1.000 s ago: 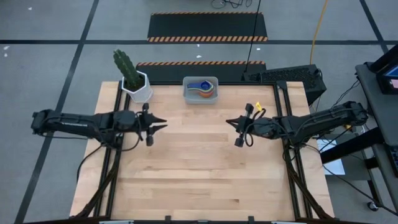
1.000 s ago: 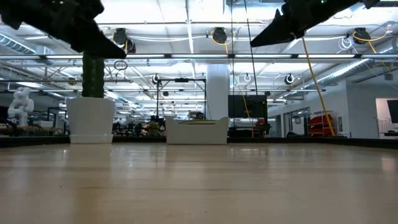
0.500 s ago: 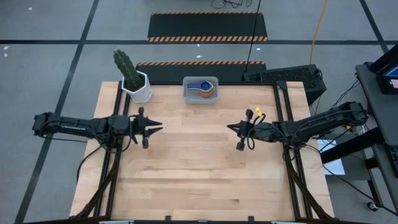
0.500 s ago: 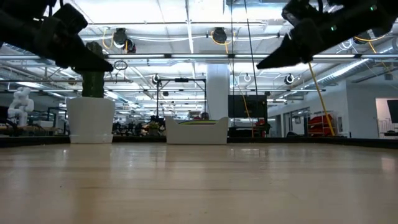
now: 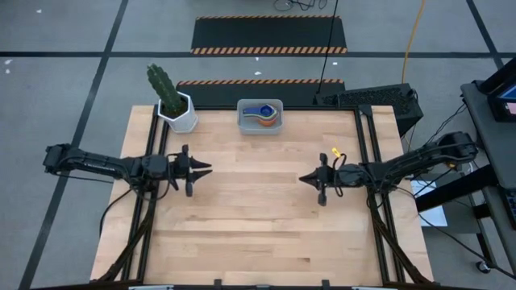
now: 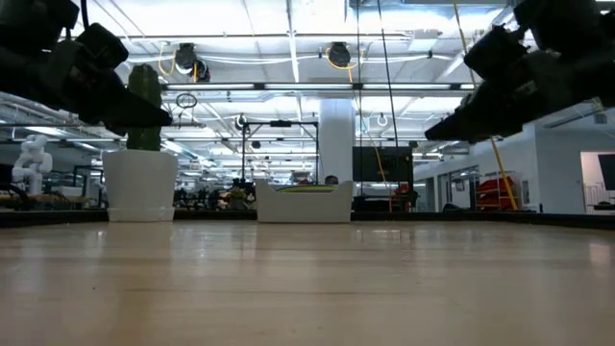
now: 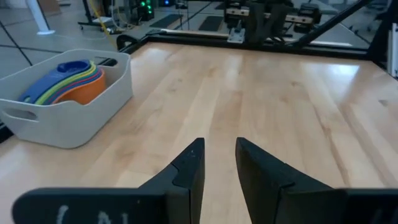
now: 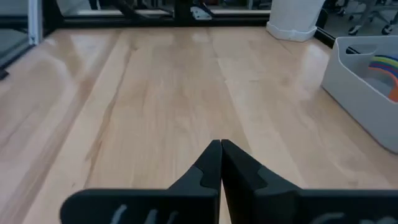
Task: Nest measuring cups in basket
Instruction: Return to Home Position
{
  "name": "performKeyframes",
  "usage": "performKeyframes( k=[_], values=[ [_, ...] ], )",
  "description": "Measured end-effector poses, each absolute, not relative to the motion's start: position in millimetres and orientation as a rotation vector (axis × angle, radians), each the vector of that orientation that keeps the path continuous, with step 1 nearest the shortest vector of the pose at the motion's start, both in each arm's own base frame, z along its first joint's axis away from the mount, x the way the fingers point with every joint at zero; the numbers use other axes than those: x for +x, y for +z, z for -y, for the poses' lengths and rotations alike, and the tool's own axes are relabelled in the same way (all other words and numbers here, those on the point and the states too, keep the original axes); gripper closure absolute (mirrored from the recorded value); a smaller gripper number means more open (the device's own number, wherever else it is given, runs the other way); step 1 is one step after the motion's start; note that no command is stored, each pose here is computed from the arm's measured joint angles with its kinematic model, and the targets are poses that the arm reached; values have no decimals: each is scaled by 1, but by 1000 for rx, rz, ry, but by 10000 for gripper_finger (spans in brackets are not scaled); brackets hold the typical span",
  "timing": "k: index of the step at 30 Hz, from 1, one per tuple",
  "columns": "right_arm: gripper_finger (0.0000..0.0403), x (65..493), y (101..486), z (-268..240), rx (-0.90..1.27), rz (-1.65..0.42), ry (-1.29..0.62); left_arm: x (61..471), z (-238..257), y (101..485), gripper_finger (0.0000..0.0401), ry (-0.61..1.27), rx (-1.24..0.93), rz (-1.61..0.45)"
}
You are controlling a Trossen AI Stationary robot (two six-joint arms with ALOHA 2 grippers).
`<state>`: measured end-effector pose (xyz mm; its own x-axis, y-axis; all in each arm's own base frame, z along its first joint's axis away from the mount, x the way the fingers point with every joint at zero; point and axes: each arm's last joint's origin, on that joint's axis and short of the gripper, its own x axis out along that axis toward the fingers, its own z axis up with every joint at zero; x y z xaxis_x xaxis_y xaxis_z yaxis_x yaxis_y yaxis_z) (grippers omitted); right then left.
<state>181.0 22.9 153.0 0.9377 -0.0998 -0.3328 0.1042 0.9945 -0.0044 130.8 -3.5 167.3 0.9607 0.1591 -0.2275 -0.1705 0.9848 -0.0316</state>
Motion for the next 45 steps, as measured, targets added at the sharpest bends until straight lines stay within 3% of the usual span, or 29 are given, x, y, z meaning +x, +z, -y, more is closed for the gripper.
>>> performKeyframes(
  k=[11,25,45],
  values=[
    [403,148,141,-25,55,-242,2,130,7,167,309,134,-18,-236],
    [403,133,163,-22,79,-57,25,130,11,166,309,108,-18,-238],
    [403,113,176,-18,-55,55,23,130,17,166,309,72,-24,-242]
  ],
)
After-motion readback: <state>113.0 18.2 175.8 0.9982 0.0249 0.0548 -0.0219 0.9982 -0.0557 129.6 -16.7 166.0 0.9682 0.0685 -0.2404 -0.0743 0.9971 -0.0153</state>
